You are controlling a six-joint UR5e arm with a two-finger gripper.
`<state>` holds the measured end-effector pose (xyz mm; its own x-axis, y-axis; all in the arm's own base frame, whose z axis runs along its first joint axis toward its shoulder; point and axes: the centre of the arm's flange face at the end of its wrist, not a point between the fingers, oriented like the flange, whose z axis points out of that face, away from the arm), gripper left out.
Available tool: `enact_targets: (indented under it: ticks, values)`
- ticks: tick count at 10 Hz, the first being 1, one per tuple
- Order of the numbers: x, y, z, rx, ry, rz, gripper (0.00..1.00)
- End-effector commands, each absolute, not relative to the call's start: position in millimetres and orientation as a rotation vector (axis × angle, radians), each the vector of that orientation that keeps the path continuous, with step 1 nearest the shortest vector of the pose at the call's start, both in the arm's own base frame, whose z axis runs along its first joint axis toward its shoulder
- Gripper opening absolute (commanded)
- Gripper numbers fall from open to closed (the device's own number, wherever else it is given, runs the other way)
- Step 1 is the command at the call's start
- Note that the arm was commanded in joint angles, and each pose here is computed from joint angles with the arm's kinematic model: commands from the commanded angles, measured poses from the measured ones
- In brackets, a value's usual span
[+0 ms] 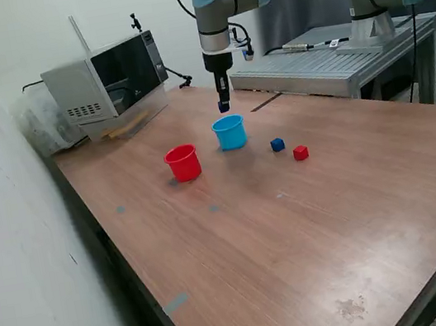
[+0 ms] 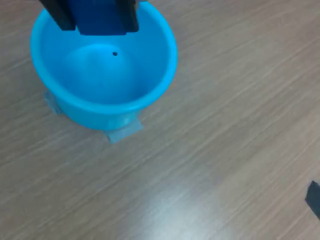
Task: Place red objects in the red bin, and blue objects in the blue bin.
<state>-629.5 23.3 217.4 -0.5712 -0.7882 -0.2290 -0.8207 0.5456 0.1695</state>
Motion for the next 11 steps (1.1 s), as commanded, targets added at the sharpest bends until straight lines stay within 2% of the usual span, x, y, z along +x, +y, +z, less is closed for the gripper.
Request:
enact_targets:
  ticks: [1,2,7,9,10,11]
  values:
    - [-629,31,213,-1.367,2.654,0.383,0.0]
    - [-629,33,212,-1.363,2.655,0.383,1.0]
    - [-627,33,211,-1.36,2.652,0.377,1.0]
    - [-612,-9,215,-1.446,2.612,0.374,1.0]
    - [-596,-48,223,-1.53,2.576,0.382,1.0]
    - [-585,-71,221,-1.578,2.547,0.371,1.0]
